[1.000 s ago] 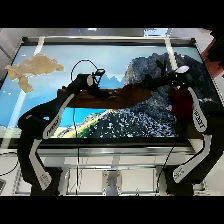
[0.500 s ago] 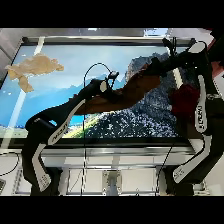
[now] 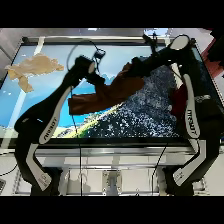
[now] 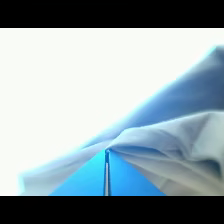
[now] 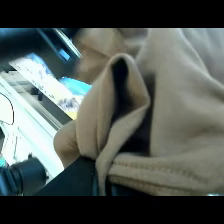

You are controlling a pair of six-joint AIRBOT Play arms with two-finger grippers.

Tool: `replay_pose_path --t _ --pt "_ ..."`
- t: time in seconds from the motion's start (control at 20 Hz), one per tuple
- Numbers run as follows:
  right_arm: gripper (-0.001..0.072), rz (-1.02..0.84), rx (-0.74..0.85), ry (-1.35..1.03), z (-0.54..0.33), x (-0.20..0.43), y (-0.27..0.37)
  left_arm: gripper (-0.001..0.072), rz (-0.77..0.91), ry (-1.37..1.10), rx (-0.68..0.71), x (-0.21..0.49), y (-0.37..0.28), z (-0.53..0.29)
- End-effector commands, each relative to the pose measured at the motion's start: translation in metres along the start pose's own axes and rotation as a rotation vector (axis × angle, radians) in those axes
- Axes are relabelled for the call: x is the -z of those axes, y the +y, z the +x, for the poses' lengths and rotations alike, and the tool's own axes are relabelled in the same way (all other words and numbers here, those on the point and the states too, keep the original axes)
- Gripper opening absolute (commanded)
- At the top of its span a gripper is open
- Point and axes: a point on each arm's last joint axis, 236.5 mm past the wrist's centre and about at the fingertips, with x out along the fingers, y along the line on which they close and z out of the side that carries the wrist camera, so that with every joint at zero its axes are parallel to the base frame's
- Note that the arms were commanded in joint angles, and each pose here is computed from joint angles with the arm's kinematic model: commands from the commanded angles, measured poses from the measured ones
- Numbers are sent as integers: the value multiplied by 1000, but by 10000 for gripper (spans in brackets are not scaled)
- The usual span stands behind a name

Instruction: Fold the shirts.

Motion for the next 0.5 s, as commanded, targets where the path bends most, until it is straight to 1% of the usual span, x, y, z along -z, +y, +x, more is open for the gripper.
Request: replay_pose_path --t 0.0,0.1,0.2,0.3,0.45 --pt "35 -16 53 -80 70 -8 35 12 -126 61 -152 23 96 -34" --pt "35 -40 51 -93 115 -5 49 12 -177 80 -103 32 107 -38" --pt "34 -28 32 -155 140 -17 55 12 -160 115 20 41 89 -35" --pt "34 -9 28 -214 133 -33 51 12 -114 116 156 41 62 -35" --pt "34 48 52 -199 103 -38 27 13 -116 67 199 28 52 -35"
